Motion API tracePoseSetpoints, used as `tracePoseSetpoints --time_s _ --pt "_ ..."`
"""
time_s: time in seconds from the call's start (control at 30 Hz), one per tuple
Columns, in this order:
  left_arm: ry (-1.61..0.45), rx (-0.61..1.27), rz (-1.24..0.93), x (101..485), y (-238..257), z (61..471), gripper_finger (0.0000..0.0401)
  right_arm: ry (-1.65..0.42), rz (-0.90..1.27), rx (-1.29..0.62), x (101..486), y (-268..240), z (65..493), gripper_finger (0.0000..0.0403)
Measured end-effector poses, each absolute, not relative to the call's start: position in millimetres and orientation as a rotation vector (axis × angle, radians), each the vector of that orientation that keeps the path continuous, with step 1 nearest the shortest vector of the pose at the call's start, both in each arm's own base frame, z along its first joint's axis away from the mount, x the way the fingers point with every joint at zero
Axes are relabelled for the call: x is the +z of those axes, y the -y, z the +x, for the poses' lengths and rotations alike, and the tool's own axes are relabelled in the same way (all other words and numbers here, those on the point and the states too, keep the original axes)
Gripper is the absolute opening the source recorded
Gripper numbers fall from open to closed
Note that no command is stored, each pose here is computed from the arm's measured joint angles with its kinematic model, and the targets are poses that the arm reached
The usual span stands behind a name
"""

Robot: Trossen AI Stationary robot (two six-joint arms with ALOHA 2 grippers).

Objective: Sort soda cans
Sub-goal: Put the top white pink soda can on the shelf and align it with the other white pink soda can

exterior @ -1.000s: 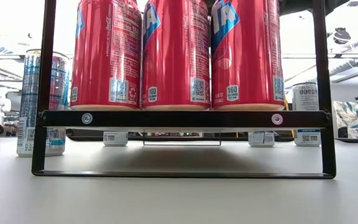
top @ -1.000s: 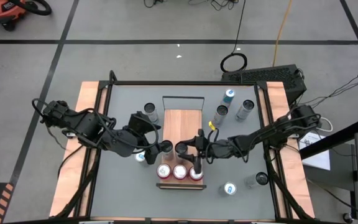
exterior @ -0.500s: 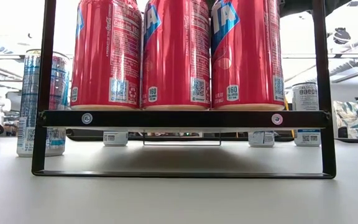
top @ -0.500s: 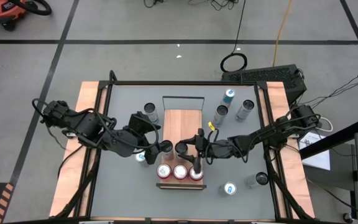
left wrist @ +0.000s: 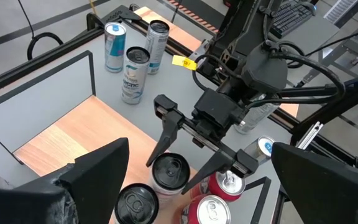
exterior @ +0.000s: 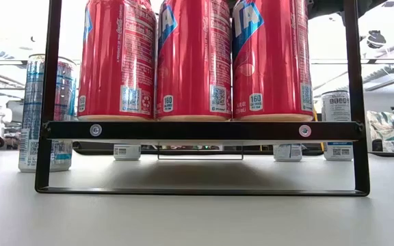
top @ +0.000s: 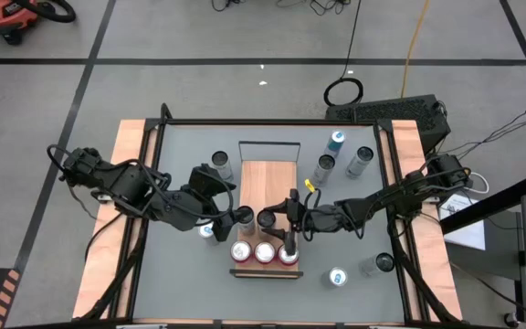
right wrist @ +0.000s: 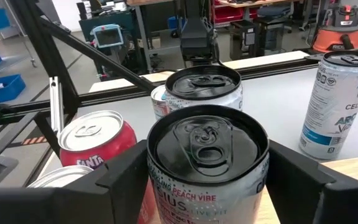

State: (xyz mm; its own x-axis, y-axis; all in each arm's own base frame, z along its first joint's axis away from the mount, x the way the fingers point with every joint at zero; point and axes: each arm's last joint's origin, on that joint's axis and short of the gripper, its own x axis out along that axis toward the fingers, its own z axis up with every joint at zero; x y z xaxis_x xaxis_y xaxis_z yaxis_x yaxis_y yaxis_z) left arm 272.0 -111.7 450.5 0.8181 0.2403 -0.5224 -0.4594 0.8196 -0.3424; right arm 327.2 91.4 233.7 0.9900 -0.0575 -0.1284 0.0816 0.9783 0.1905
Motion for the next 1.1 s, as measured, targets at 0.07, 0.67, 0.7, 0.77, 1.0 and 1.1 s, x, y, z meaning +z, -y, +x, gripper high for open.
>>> tracePoseSetpoints --time_s 0.07,0.67,0.7,0.77,1.0,1.1 --pt "-0.482 0.388 -0.479 450.5 111.7 272.0 0.0397 -0.123 0.197 -0.07 233.7 -91.4 327.2 0.026" --pt "-0.481 0.39 -0.482 450.5 111.7 272.0 0.0397 -0.125 0.187 -0.083 233.6 -88.6 327.7 0.0309" --pt "-0.481 0.39 -0.482 450.5 111.7 272.0 0.0397 -0.125 0.187 -0.086 233.6 -87.7 327.9 0.0309" --pt "-0.481 0.39 -0.483 450.5 111.7 272.0 0.0397 -0.125 0.184 -0.091 233.6 -86.0 328.4 0.0309" --pt "-0.484 0.392 -0.481 450.1 111.6 271.8 0.0397 -0.125 0.182 -0.066 233.9 -83.6 329.4 0.0309" --pt "-0.485 0.392 -0.481 450.1 111.6 271.8 0.0397 -0.127 0.188 -0.049 233.9 -84.1 329.4 0.0309"
